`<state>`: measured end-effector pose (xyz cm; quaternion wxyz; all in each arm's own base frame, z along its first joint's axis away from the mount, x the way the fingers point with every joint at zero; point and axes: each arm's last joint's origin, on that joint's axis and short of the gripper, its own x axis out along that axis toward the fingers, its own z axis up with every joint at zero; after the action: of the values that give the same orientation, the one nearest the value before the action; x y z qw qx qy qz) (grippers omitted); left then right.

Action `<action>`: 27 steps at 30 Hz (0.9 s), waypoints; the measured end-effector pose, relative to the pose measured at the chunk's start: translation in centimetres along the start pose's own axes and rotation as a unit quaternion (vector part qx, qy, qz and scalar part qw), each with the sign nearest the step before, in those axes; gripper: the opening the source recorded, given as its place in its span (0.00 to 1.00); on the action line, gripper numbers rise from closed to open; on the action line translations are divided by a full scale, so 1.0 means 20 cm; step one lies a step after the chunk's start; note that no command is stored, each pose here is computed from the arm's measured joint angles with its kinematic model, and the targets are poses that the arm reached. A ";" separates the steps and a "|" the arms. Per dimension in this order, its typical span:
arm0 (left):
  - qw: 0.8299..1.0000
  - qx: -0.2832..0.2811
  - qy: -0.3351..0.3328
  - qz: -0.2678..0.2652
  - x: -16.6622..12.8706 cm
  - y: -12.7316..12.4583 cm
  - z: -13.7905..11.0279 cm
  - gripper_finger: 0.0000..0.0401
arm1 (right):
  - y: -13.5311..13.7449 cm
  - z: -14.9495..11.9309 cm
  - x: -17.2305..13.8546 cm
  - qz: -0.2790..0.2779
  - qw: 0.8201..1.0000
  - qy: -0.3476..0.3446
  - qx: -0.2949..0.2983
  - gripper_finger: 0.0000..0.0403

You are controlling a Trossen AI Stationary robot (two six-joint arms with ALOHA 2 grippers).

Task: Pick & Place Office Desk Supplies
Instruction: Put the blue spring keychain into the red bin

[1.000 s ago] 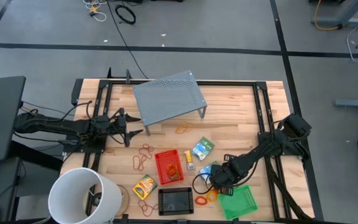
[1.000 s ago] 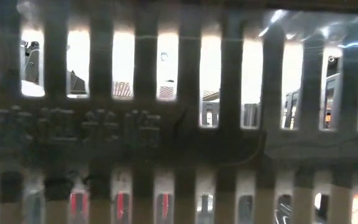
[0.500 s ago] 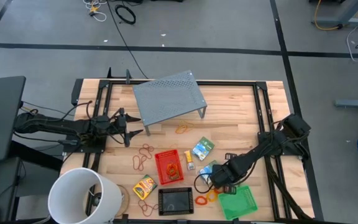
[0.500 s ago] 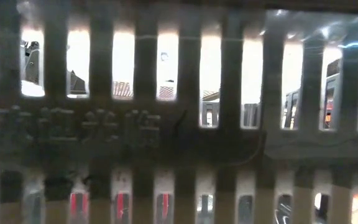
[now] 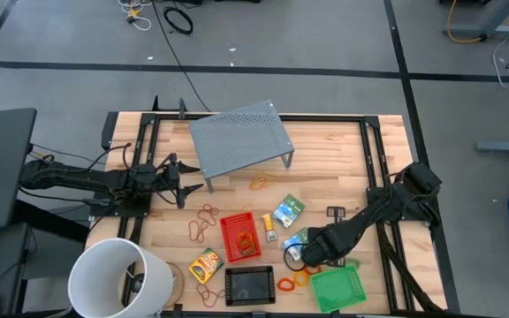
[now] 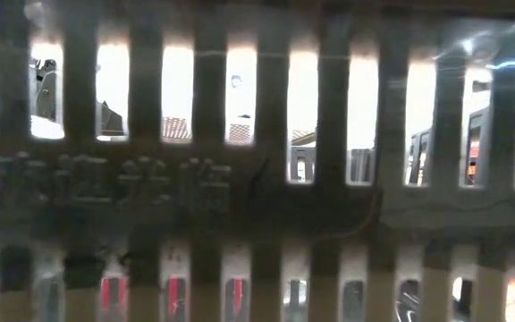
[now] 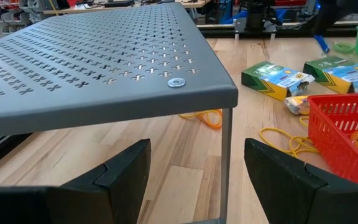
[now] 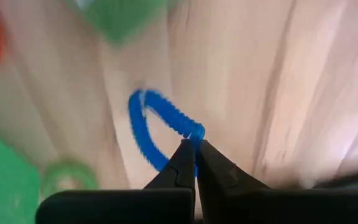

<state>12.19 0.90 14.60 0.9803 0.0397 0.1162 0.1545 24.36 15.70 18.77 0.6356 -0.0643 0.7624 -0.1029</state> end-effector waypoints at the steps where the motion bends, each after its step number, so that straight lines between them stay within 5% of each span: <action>1: 1.000 0.000 0.000 0.000 0.00 0.00 0.00 0.65 | 0.00 0.01 -0.01 -0.004 1.000 -0.016 -0.003 0.00; 8: 1.000 -0.002 0.000 0.000 0.00 0.00 0.00 0.65 | -0.02 0.16 -0.06 -0.021 0.987 -0.154 -0.038 0.00; 17: 1.000 -0.010 0.000 -0.001 0.00 0.00 0.00 0.65 | -0.10 0.38 -0.11 -0.049 0.945 -0.307 -0.097 0.00; 27: 1.000 -0.011 0.000 -0.002 0.00 0.00 0.00 0.65 | -0.17 0.59 -0.21 0.026 0.866 -0.474 -0.160 0.00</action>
<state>12.19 0.89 14.61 0.9810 0.0292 0.1144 0.1542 36.66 12.41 21.58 0.9039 -0.1858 0.3770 0.0797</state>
